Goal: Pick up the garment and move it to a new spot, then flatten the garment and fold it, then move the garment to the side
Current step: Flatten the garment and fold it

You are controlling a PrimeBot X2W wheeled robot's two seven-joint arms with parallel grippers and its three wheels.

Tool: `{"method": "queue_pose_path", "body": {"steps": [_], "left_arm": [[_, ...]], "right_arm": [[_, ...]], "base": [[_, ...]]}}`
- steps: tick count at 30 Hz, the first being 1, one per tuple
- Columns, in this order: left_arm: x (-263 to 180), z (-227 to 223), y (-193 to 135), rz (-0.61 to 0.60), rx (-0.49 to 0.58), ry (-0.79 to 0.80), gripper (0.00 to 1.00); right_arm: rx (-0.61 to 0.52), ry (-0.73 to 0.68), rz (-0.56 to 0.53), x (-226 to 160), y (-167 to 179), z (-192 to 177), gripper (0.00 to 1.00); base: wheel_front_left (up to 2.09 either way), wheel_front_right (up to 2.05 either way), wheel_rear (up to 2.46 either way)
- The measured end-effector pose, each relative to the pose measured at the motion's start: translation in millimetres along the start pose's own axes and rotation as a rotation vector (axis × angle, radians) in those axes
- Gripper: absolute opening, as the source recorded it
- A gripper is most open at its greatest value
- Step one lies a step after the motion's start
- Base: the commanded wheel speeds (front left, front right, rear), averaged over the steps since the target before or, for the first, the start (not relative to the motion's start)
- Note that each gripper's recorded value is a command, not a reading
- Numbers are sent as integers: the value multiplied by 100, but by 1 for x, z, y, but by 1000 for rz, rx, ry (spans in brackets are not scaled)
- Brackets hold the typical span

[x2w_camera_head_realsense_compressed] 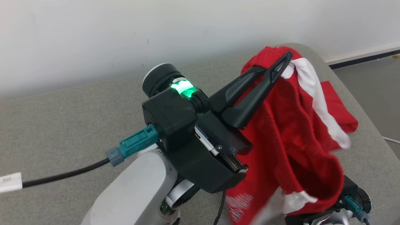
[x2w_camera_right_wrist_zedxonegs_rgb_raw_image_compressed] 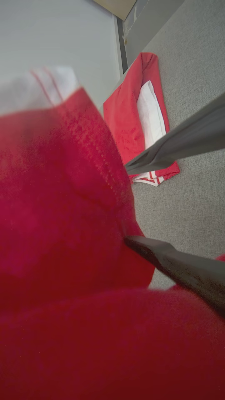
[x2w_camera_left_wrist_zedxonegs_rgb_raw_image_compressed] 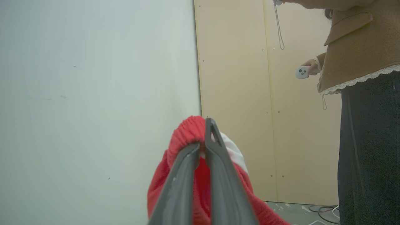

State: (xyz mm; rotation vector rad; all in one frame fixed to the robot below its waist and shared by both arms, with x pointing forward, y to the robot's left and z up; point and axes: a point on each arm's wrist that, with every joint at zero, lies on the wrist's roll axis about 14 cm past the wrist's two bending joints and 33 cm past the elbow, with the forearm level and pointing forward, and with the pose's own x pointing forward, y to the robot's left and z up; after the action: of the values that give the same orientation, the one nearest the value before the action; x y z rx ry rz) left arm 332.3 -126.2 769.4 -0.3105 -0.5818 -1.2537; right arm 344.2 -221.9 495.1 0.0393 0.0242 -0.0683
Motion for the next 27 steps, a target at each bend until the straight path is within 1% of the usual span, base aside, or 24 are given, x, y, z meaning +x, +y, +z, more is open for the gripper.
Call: {"method": "queue_pose_path", "body": {"steps": [2,4,5,7,9,11,12,14,17,18,22,23,24,27], "left_arm": [[-2,-3,4,23,-29,16,0],[-13,-16,17,90,-58,64,0],[-23,-27,29,144,-68,105,0],[-55,-53,62,291,-79,198,0],[-98,-80,92,445,-98,305,0],[-147,-110,113,582,-117,426,0],[-147,-110,113,582,-117,426,0],[-200,-137,124,706,-158,539,0],[-264,-161,132,859,-200,641,0],[-293,-168,135,937,-227,666,0],[-326,-174,141,1022,-231,697,0],[-334,-176,142,1049,-230,704,42],[-343,-179,143,1077,-235,719,100],[-354,-184,141,1121,-245,734,100]], "right_arm": [[2,1,3,1,1,0,100],[5,2,9,2,3,-1,100],[7,3,15,4,5,-2,100],[9,7,26,6,9,-3,100],[9,11,39,9,13,-4,100],[9,15,45,11,15,-5,100],[9,15,45,11,15,-5,100],[8,20,50,13,16,-7,100],[7,23,52,16,17,-8,100],[5,26,51,17,16,-9,100],[-2,33,68,21,22,-10,100],[-2,32,72,22,23,-10,100],[-4,31,75,23,24,-9,100],[-4,25,80,24,25,-6,100]], "base": [[0,0,0],[0,0,0],[0,0,0],[0,0,0],[0,0,0],[0,0,0],[0,0,0],[0,0,0],[0,0,0],[0,0,0],[0,0,0],[0,0,0],[0,0,0],[0,0,0]]}}
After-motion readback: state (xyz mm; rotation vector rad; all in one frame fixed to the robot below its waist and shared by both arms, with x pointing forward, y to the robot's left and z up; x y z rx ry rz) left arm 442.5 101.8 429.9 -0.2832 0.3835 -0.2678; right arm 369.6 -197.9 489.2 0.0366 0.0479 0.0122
